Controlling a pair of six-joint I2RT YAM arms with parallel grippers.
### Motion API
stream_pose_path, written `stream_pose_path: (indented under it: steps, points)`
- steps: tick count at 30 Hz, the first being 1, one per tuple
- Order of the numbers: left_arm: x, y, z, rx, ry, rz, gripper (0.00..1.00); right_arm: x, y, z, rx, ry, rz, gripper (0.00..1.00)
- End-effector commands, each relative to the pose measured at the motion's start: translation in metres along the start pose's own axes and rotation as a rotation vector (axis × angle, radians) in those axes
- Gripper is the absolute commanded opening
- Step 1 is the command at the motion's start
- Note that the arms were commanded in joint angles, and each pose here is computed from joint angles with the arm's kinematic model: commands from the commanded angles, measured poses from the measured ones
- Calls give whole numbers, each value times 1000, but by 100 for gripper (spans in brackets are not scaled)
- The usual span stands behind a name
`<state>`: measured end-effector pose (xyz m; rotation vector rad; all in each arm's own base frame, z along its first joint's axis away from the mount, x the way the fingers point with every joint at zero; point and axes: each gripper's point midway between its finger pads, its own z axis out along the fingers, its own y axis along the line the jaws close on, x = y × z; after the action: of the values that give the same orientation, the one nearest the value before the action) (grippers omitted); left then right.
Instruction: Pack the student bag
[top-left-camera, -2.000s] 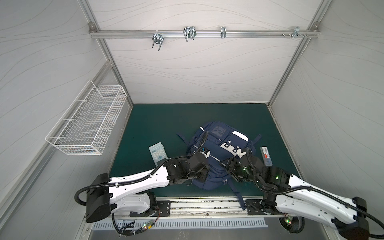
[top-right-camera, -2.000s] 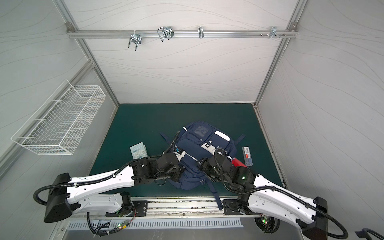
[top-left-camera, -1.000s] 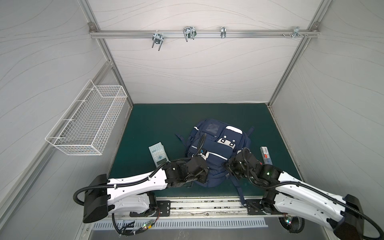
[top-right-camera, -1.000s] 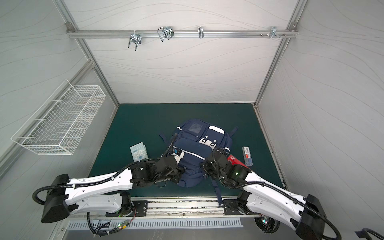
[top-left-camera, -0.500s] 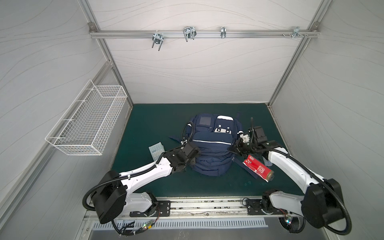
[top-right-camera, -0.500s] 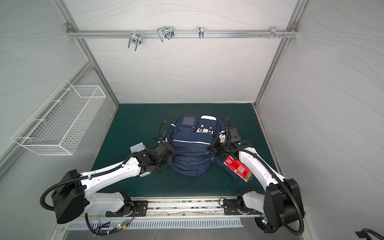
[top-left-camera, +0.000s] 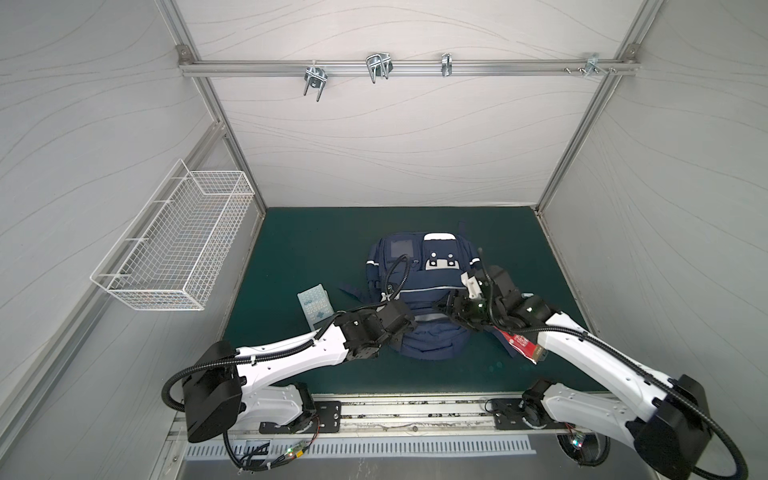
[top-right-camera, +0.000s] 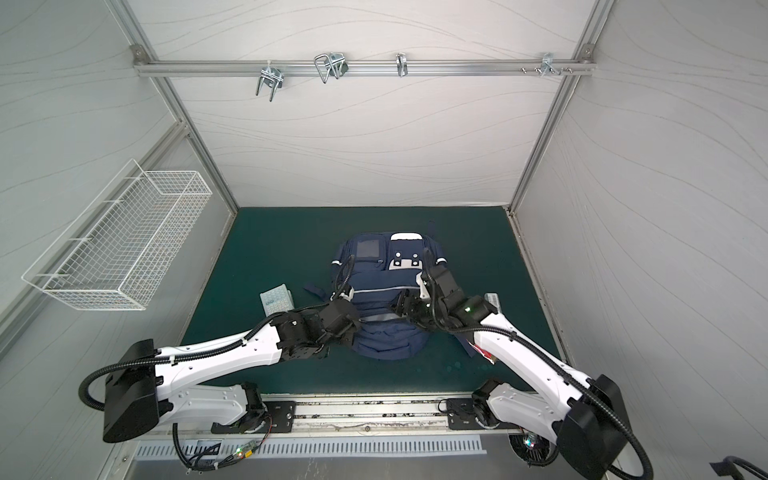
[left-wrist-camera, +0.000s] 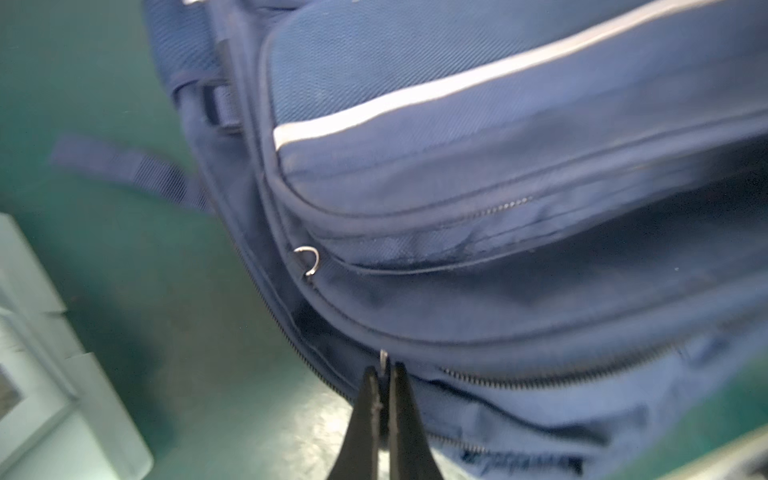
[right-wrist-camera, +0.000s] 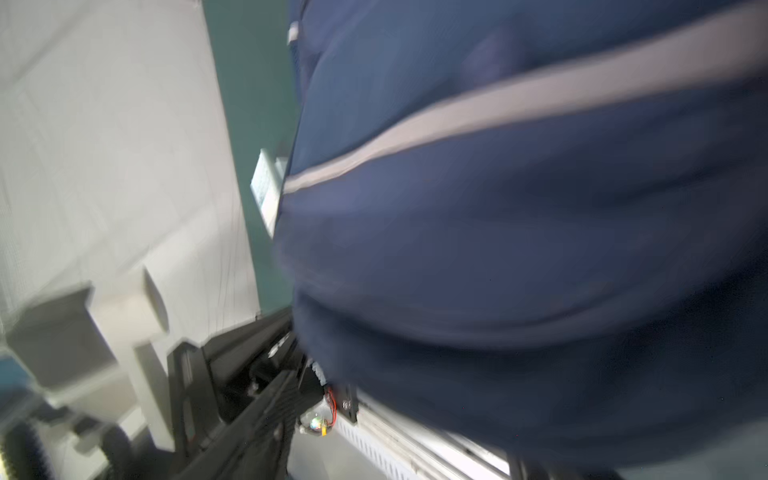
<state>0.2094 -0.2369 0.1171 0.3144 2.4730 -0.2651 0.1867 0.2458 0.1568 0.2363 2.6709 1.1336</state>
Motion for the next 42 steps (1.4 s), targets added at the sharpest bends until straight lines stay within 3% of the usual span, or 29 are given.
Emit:
stream_pose_path:
  steps: [1, 8, 17, 21, 27, 31, 34, 36, 37, 41, 42]
  points:
    - [-38, -33, -25, 144, -113, -40, 0, -2, 12, 10, -40, -87, 96, 78]
    - [-41, -51, -33, 224, -126, -28, 0, -16, 18, 31, -4, -120, 125, 73]
    - [-21, -19, -20, 92, -108, -25, 0, -38, -1, 18, 85, -178, 147, 32]
    - [-21, -4, -17, 24, -136, -19, 0, -51, -30, 8, 134, -179, 190, 0]
    - [-12, 68, 2, -251, -54, -137, 0, -56, -31, -3, 162, -155, 127, 0]
    - [-12, 83, 13, -291, -21, -183, 0, -55, -12, -1, 114, -120, 81, 0]
    - [-16, 63, 19, -207, 12, -174, 0, -54, 8, 5, 43, -91, 45, 0]
    - [-23, 40, 16, -82, -4, -165, 28, -53, 25, 9, -20, -61, 24, 0]
    - [-26, 34, 12, -53, -25, -154, 38, -53, 33, 11, -43, -47, 12, 0]
    - [-47, 10, -18, 17, -156, -31, 59, -56, 73, 11, -130, -14, -76, 0]
    - [-51, 6, -24, 33, -170, -5, 78, -58, 81, 11, -140, -5, -94, 0]
